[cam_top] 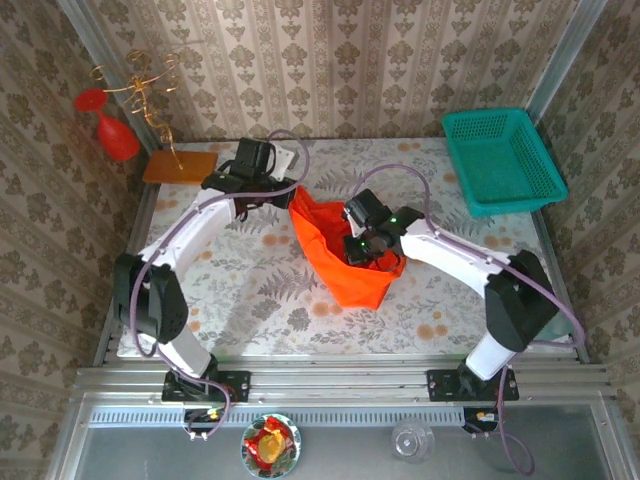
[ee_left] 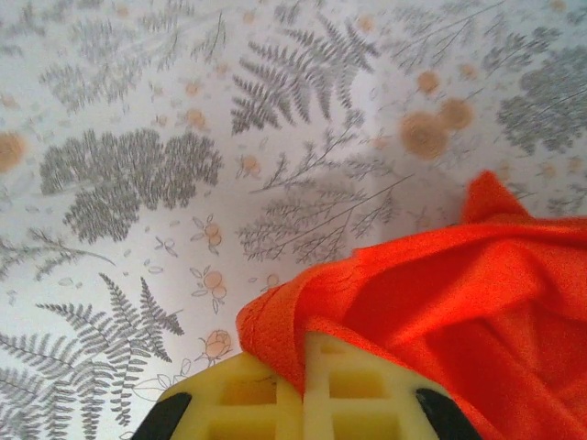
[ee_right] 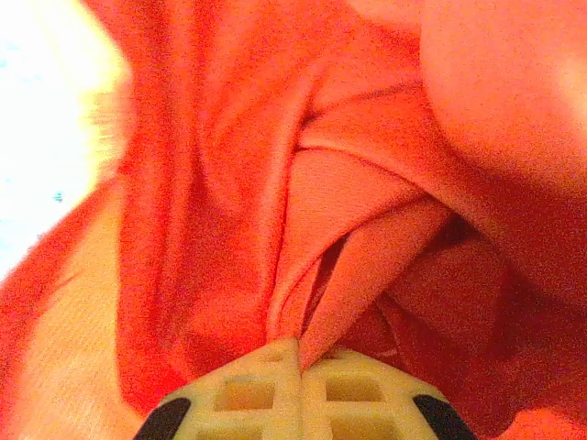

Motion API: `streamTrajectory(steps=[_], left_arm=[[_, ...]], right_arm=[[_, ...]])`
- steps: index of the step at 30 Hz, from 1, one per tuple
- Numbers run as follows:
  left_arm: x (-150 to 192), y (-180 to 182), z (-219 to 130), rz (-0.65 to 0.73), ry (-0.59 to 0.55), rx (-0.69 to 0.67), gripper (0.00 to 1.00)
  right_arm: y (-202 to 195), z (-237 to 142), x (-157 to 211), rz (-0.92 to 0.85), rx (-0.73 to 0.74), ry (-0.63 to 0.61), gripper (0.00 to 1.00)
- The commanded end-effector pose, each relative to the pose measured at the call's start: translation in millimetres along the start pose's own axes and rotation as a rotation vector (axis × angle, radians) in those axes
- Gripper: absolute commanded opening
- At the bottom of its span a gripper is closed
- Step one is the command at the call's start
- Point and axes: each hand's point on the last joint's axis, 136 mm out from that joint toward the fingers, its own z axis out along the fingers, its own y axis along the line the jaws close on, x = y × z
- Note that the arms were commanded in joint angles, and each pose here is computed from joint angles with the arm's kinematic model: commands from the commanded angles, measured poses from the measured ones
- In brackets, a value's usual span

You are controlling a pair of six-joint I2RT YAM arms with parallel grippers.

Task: Fold the inside-out t-shirt
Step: Turn the T-shirt inside out at the center of the table.

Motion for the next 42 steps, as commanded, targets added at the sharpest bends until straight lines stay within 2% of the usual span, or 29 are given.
streamTrajectory(steps=[1, 6, 12, 18, 23, 28, 34, 39, 42], left_arm=[[8, 6, 18, -0.055, 0.010, 0.036, 0.00], [39, 21, 41, -0.140, 0.056, 0.053, 0.00], [79, 52, 42, -0.280, 0.055, 0.019, 0.00], [109, 96, 14, -0.483, -0.044, -0.024, 0.00], [124, 129, -16, -0.629, -0.151, -0.064, 0.00], [134, 149, -39, -0.712, -0.211, -0.104, 0.00], [139, 165, -62, -0.733, -0.238, -0.175, 0.00], [144, 167, -66, -0.718, -0.209, -0.201, 0.00], [144, 161, -63, -0.695, -0.183, -0.182, 0.00]], right_arm=[[16, -27, -3, -0.027, -0.063, -0.041, 0.00], [24, -66, -29, -0.026, -0.085, -0.194, 0.00], [22, -129, -60, 0.011, -0.077, -0.445, 0.00], [-22, -175, -67, 0.132, 0.065, -0.635, 0.00], [-82, -194, -48, 0.319, 0.241, -0.725, 0.00], [-135, -180, -17, 0.466, 0.363, -0.691, 0.00], [-182, -143, 34, 0.630, 0.473, -0.552, 0.00], [-197, -105, 71, 0.748, 0.480, -0.449, 0.00], [-189, -74, 81, 0.753, 0.408, -0.337, 0.00]])
